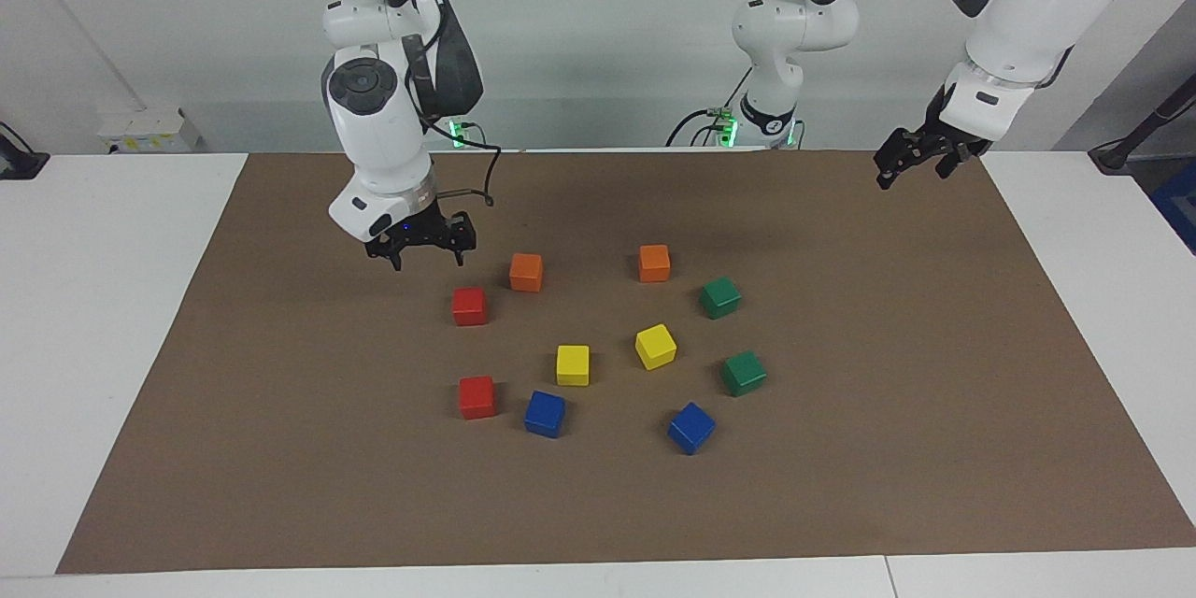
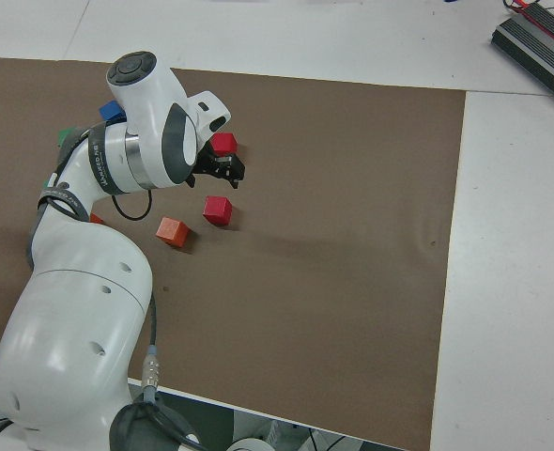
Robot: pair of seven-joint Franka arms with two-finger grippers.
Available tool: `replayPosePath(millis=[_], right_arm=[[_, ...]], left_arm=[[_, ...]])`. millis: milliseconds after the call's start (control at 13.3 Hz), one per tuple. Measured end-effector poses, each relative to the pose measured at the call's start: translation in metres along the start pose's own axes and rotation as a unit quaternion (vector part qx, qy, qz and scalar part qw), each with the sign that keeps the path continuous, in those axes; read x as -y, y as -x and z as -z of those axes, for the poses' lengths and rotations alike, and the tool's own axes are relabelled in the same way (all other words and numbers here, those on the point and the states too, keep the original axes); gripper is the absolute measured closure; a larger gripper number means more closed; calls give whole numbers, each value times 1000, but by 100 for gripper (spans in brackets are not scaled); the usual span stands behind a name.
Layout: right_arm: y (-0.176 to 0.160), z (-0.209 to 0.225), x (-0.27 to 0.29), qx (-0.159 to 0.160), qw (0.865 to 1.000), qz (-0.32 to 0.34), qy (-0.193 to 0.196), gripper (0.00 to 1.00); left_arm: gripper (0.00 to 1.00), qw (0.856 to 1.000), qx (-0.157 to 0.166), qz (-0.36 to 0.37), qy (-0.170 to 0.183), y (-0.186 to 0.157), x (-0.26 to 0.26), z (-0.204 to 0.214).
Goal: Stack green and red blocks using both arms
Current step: 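Move the right gripper to the red block nearer the robot, then grasp the red block with the right gripper while the left gripper reaches green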
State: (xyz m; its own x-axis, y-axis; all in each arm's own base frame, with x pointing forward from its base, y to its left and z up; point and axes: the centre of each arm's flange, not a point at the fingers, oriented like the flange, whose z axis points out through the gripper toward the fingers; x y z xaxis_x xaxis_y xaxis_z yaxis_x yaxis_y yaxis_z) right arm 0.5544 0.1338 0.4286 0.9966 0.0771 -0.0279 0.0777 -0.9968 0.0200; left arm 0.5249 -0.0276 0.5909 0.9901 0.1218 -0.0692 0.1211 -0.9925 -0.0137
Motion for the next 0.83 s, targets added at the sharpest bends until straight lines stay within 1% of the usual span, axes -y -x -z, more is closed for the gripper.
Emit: replayPosePath(millis=[301,376,452,602,677,828], right_arm=[[-4,-17,11,-4,1000,-1,-1,0],[-4,-21,12,-4,1000,-2,-2,0],[-5,-26,14,-5,1000,-3,-2,0],[-6,-35,18,-6,1000,-5,-2,0],[-7,-40,20,-6,1000,-6,-3,0],[-7,-50,21,-4,1000,-11,-3,0]], left_arm=[[0,1000,-4,-10,-1,2,-10,2],[0,1000,-14,-11,1,0,-12,4],[0,999,-37,-7,6,-4,-16,8],[0,997,-67,20,17,-9,-31,12],[0,997,-75,23,22,-9,-44,11],[0,996,-80,15,30,-12,-76,-1]])
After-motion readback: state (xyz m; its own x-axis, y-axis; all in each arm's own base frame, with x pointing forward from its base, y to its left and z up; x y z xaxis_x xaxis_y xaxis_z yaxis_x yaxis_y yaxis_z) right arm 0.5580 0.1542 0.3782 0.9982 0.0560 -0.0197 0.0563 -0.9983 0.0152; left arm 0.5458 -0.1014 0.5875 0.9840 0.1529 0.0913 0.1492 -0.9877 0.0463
